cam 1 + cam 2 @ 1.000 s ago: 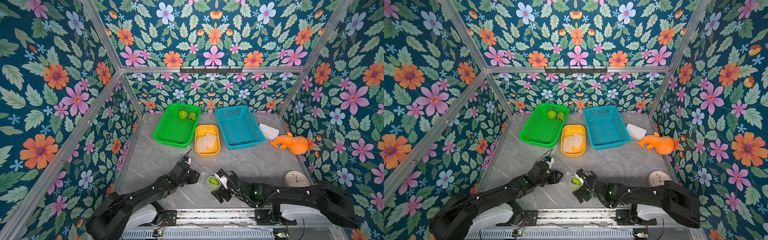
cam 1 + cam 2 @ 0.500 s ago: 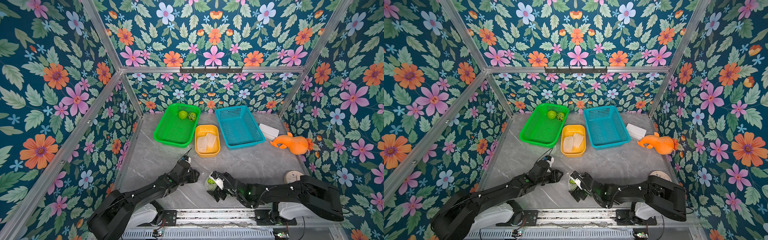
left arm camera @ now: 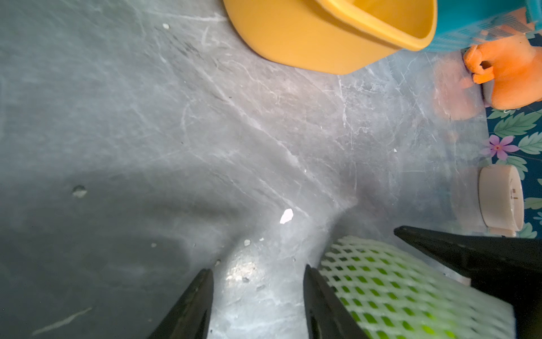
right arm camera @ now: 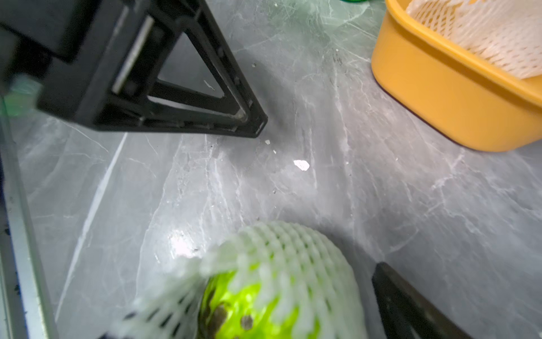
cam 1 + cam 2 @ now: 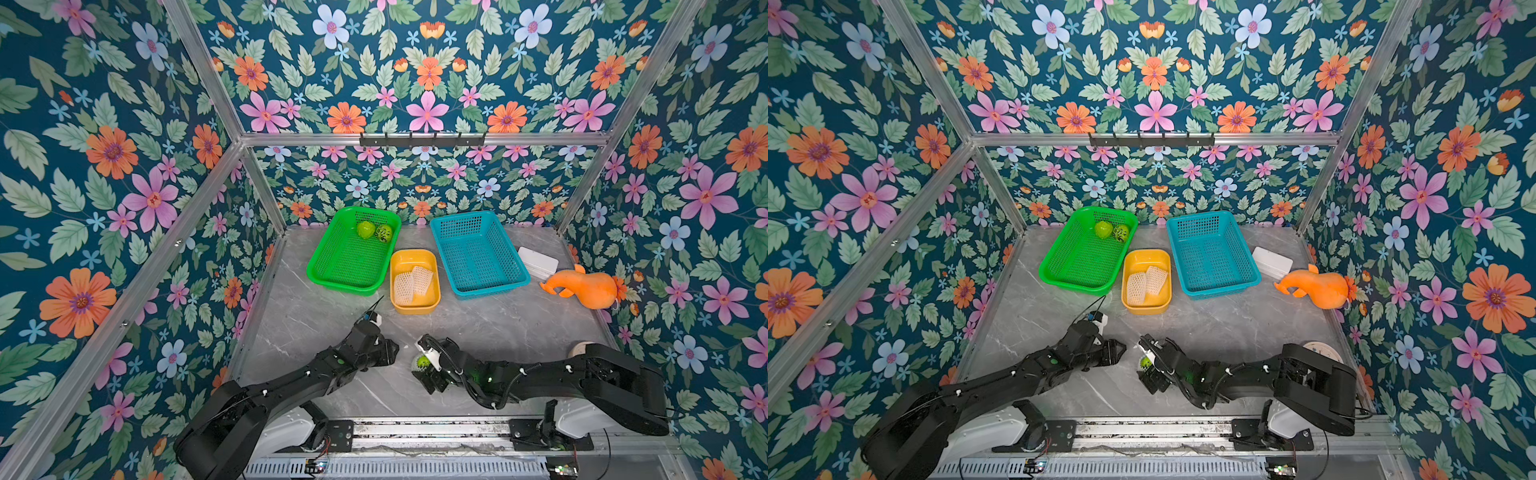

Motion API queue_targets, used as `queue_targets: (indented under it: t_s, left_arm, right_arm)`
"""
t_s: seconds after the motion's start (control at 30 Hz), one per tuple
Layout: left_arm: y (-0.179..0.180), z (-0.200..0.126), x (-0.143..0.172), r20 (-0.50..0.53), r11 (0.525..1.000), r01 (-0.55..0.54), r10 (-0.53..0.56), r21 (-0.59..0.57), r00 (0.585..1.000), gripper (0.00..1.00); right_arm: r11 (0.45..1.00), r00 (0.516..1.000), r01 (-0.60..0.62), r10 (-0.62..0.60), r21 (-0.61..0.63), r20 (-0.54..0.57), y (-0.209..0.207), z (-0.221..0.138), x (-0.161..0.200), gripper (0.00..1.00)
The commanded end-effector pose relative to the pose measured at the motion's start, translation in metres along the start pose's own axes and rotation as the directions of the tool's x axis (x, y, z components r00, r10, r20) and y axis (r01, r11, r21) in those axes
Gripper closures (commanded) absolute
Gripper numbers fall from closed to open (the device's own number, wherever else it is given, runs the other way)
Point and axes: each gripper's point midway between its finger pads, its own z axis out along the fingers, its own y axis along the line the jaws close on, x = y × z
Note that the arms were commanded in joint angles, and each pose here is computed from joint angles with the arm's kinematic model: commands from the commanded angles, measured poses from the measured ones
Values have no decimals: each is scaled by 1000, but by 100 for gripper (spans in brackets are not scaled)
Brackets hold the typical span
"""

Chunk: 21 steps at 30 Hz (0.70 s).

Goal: Sleeve custard apples in foam nets
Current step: Pick up the custard apple from the center of the board.

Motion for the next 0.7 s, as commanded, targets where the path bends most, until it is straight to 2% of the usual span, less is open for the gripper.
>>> queue_targets:
  t_s: [0.0, 0.17, 0.4, 0.67]
  left_arm:
    - [2, -1, -1, 9, 1000, 2, -2, -10, 1000, 46]
    - [2, 0, -1, 6, 1000, -2, 2, -10, 1000, 46]
    - [0, 1, -2, 6, 1000, -2, 2, -3, 1000, 46]
    - [1, -1, -4, 16, 1000, -2, 2, -8, 1000, 46]
  right_arm:
    - [1000, 1000, 0, 1, 28, -21, -5, 2, 5, 6]
    - [999, 1000, -18, 19, 46, -21, -8, -1, 7, 3]
    - [999, 1000, -18, 19, 34, -22, -6, -1, 7, 5]
    - [1000, 1000, -18, 19, 10, -21, -2, -2, 3, 17]
